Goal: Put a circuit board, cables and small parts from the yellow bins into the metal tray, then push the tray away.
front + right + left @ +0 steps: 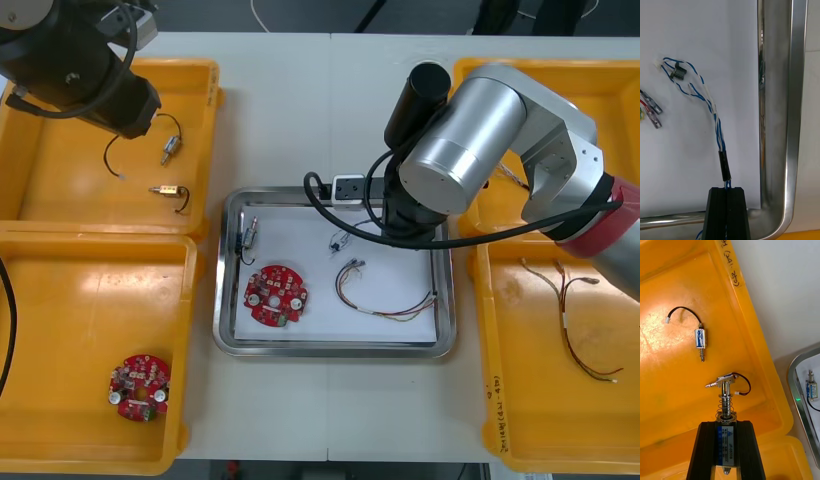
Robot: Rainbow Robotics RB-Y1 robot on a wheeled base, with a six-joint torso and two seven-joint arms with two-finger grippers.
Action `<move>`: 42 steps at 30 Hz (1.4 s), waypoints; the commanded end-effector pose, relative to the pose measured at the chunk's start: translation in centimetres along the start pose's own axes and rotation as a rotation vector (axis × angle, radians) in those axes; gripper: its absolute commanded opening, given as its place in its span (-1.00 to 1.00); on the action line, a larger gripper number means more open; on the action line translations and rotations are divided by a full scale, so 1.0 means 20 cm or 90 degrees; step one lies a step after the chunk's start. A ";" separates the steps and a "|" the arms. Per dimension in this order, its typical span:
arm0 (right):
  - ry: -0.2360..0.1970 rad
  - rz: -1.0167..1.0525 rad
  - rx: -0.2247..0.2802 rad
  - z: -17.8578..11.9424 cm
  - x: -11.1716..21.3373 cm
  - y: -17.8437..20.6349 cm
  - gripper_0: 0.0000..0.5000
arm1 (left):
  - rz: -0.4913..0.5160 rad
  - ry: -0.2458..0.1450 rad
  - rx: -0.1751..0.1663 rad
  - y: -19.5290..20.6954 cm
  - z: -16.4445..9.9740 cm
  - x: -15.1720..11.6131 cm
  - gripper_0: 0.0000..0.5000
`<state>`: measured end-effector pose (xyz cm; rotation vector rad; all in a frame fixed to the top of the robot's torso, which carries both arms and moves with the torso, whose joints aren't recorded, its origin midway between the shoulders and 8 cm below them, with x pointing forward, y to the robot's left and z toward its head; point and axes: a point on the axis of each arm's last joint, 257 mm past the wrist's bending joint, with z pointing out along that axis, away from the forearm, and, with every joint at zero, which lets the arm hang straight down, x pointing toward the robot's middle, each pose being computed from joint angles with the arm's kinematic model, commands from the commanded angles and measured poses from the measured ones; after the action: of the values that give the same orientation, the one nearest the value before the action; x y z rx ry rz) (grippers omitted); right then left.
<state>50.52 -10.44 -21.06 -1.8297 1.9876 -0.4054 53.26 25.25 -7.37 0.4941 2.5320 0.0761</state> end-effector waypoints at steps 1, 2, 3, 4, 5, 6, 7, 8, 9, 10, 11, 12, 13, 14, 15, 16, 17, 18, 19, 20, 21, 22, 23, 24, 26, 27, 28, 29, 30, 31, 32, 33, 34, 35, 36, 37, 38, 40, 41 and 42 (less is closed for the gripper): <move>0.004 -0.031 0.012 0.04 -0.03 0.00 -1.00 | -0.064 -0.018 -0.003 0.00 -0.07 -0.02 -0.99; 0.006 -0.034 0.009 0.06 -0.03 0.02 -1.00 | -0.064 -0.017 -0.003 0.00 -0.07 -0.01 -1.00; 0.007 -0.034 0.009 0.06 -0.03 0.02 -1.00 | -0.065 -0.017 -0.003 0.00 -0.07 -0.01 -1.00; 0.009 -0.036 0.007 0.08 -0.03 0.03 -1.00 | -0.067 -0.017 -0.003 0.00 -0.07 0.00 -1.00; 0.012 -0.036 0.005 0.09 -0.02 0.04 -1.00 | -0.067 -0.018 -0.002 0.00 -0.07 0.00 -1.00; 0.013 -0.037 0.004 0.10 -0.02 0.04 -1.00 | -0.069 -0.018 -0.003 0.00 -0.07 0.01 -1.00; 0.015 -0.039 0.003 0.10 -0.01 0.05 -1.00 | -0.068 -0.018 -0.002 0.00 -0.07 0.02 -1.00; 0.014 -0.042 0.002 0.10 -0.02 0.05 -1.00 | -0.068 -0.017 -0.003 0.00 -0.07 0.03 -0.99; 0.016 -0.044 0.002 0.11 -0.01 0.05 -1.00 | -0.067 -0.018 -0.003 0.00 -0.07 0.03 -0.98; 0.017 -0.043 0.000 0.11 -0.01 0.06 -0.89 | -0.068 -0.017 -0.003 0.00 -0.07 0.03 -1.00; 0.017 -0.044 0.000 0.11 -0.01 0.06 -0.73 | -0.068 -0.019 -0.002 -0.01 -0.07 0.03 -1.00; 0.017 -0.045 -0.001 0.11 -0.02 0.07 -0.54 | -0.068 -0.019 -0.002 -0.01 -0.07 0.03 -0.99; 0.018 -0.044 -0.005 0.12 -0.01 0.08 -0.07 | -0.069 -0.020 -0.002 -0.01 -0.07 0.03 -1.00; 0.018 -0.044 -0.008 0.12 -0.01 0.08 0.34 | -0.070 -0.022 -0.003 -0.01 -0.07 0.03 -1.00; 0.017 -0.040 -0.011 0.12 -0.01 0.09 0.84 | -0.071 -0.022 -0.003 -0.01 -0.08 0.02 -0.99; 0.017 -0.035 -0.014 0.13 -0.01 0.09 1.00 | -0.071 -0.024 -0.003 -0.01 -0.08 0.02 -1.00; 0.017 -0.035 -0.015 0.13 -0.01 0.09 1.00 | -0.073 -0.025 -0.003 -0.02 -0.08 0.02 -1.00; 0.015 -0.033 -0.014 0.13 -0.01 0.09 1.00 | -0.074 -0.026 -0.003 -0.02 -0.08 0.02 -0.99; 0.015 -0.032 -0.014 0.13 -0.01 0.09 1.00 | -0.074 -0.027 -0.004 -0.02 -0.09 0.02 -1.00; 0.015 -0.032 -0.014 0.13 -0.01 0.09 1.00 | -0.075 -0.027 -0.004 -0.02 -0.08 0.02 -0.99; 0.016 -0.029 -0.014 0.12 -0.01 0.09 1.00 | -0.076 -0.028 -0.003 -0.02 -0.09 0.02 -1.00; 0.015 -0.027 -0.013 0.12 -0.01 0.09 1.00 | -0.077 -0.029 -0.003 -0.02 -0.09 0.02 -1.00; 0.015 -0.026 -0.012 0.12 -0.01 0.08 1.00 | -0.078 -0.029 -0.003 -0.02 -0.09 0.02 -0.99; 0.014 -0.025 -0.011 0.12 -0.01 0.08 1.00 | -0.080 -0.029 -0.004 -0.02 -0.09 0.03 -1.00; 0.011 -0.021 -0.009 0.11 -0.02 0.07 1.00 | -0.082 -0.030 -0.003 -0.02 -0.09 0.03 -0.99; 0.012 -0.019 -0.010 0.10 -0.02 0.06 1.00 | -0.083 -0.032 -0.003 -0.02 -0.09 0.02 -0.99; 0.011 -0.016 -0.012 0.08 -0.02 0.06 1.00 | -0.084 -0.032 -0.002 -0.03 -0.09 0.03 -0.99; 0.013 -0.016 -0.013 0.08 -0.02 0.06 1.00 | -0.085 -0.033 -0.003 -0.03 -0.09 0.02 -1.00; 0.013 -0.011 -0.016 0.05 -0.03 0.06 1.00 | -0.086 -0.033 -0.002 -0.03 -0.09 0.03 -1.00; 0.014 -0.006 -0.019 0.03 -0.04 0.06 1.00 | -0.087 -0.033 -0.001 -0.03 -0.09 0.03 -0.99; 0.015 -0.004 -0.021 0.02 -0.04 0.06 1.00 | -0.087 -0.034 -0.002 -0.03 -0.09 0.02 -1.00; 0.016 0.002 -0.022 -0.02 -0.04 0.06 1.00 | -0.088 -0.033 -0.003 -0.03 -0.09 0.02 -0.99; 0.019 0.005 -0.026 -0.05 -0.05 0.06 1.00 | -0.089 -0.033 -0.001 -0.03 -0.09 0.03 -1.00; 0.020 0.007 -0.025 -0.07 -0.05 0.06 1.00 | -0.088 -0.033 -0.001 -0.03 -0.09 0.02 -1.00; 0.021 0.011 -0.025 -0.10 -0.04 0.06 1.00 | -0.089 -0.033 -0.001 -0.03 -0.09 0.02 -0.99; 0.024 0.014 -0.025 -0.14 -0.04 0.05 1.00 | -0.089 -0.033 0.000 -0.03 -0.09 0.02 -0.99; 0.027 0.016 -0.025 -0.15 -0.03 0.06 1.00 | -0.089 -0.032 0.000 -0.03 -0.09 0.03 -0.99; 0.036 0.024 -0.026 -0.22 -0.01 0.05 1.00 | -0.091 -0.033 0.000 -0.03 -0.09 0.02 -1.00; 0.040 0.027 -0.027 -0.23 0.00 0.05 1.00 | -0.090 -0.034 0.001 -0.04 -0.09 0.02 -1.00; 0.048 0.034 -0.029 -0.27 0.02 0.05 1.00 | -0.090 -0.035 0.002 -0.04 -0.10 0.02 -0.99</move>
<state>47.27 -12.20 -19.86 -1.8795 2.1162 -0.4498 51.91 24.71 -7.32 0.4157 2.5271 0.0592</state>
